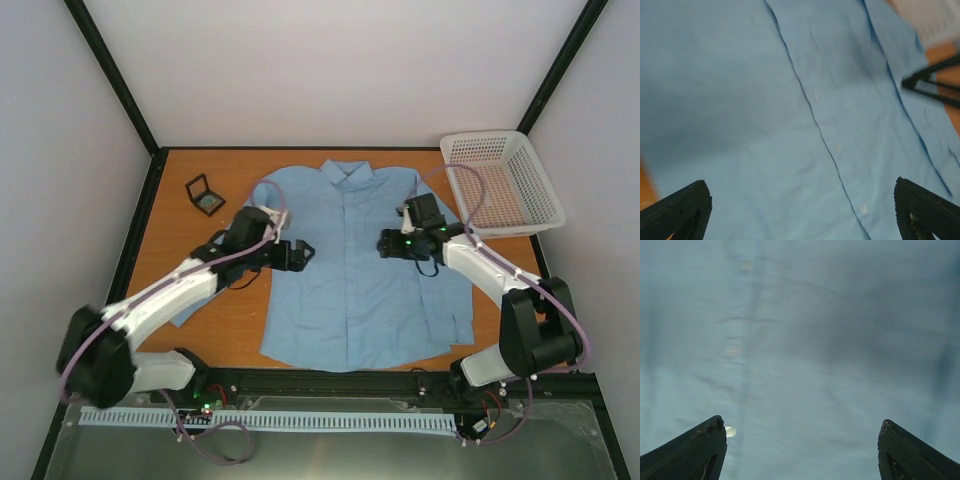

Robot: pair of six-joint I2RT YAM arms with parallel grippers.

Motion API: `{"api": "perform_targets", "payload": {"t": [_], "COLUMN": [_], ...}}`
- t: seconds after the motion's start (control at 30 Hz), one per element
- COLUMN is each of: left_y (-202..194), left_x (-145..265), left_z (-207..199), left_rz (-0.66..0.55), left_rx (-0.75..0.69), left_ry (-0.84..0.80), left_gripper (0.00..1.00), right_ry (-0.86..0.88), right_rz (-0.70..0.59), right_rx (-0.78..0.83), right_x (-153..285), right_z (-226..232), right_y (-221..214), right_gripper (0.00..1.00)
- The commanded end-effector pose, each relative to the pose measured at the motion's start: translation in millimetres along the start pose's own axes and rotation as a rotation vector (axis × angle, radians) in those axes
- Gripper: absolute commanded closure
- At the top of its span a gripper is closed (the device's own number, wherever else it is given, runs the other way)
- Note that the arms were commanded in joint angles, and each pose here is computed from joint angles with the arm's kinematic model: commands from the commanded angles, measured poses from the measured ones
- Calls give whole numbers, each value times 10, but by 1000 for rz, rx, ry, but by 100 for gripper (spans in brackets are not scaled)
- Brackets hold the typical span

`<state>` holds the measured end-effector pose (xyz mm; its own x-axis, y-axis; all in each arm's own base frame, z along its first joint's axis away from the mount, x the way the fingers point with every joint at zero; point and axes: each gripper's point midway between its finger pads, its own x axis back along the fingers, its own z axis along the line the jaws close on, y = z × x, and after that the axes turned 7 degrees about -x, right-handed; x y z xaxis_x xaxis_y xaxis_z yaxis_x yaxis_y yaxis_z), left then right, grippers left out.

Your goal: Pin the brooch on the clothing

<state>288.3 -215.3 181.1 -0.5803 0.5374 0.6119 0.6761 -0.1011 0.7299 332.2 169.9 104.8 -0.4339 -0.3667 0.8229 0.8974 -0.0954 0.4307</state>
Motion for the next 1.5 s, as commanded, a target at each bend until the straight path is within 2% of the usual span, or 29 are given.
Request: {"api": "perform_targets", "payload": {"t": [0.0,0.2,0.3,0.47,0.7,0.77,0.83,1.0,1.1,1.23,1.47], "left_y": [-189,-618,-842,-1255,-1516,-1385,-1316,-1229,-1180,-1155,-1144], "left_x": [-449,-1025,-1172,-1062,-580,-510,-436,-318,-316,-337,-341], "left_z": [-547,-404,-78,536,1097,1046,1045,1024,1014,993,987], "left_rz": [174,372,448,522,474,427,411,360,342,329,318], "left_rx": [-34,7,14,250,446,451,466,484,479,476,476], "left_ry": [-341,-316,-178,-73,129,112,130,137,129,110,103], "left_gripper": [2,4,0,0,0,0,0,0,0,0,0], "right_ry": [-143,-164,-131,-117,-120,-128,-156,-305,-387,-516,-664], "right_rz": [-52,-64,-65,-88,-79,-52,-15,-33,-72,-50,6], "right_rx": [-97,-109,-108,-88,-49,-18,5,5,2,17,44], "right_x": [218,238,220,233,192,108,0,-157,-315,-652,-1034], "right_z": [-604,-746,-681,-621,-553,-484,-446,-552,-580,-616,-780], "right_y": [33,99,142,278,420,362,302,588,885,1113,1239], "right_gripper": [19,19,19,19,20,20,25,33,33,32,34]}}
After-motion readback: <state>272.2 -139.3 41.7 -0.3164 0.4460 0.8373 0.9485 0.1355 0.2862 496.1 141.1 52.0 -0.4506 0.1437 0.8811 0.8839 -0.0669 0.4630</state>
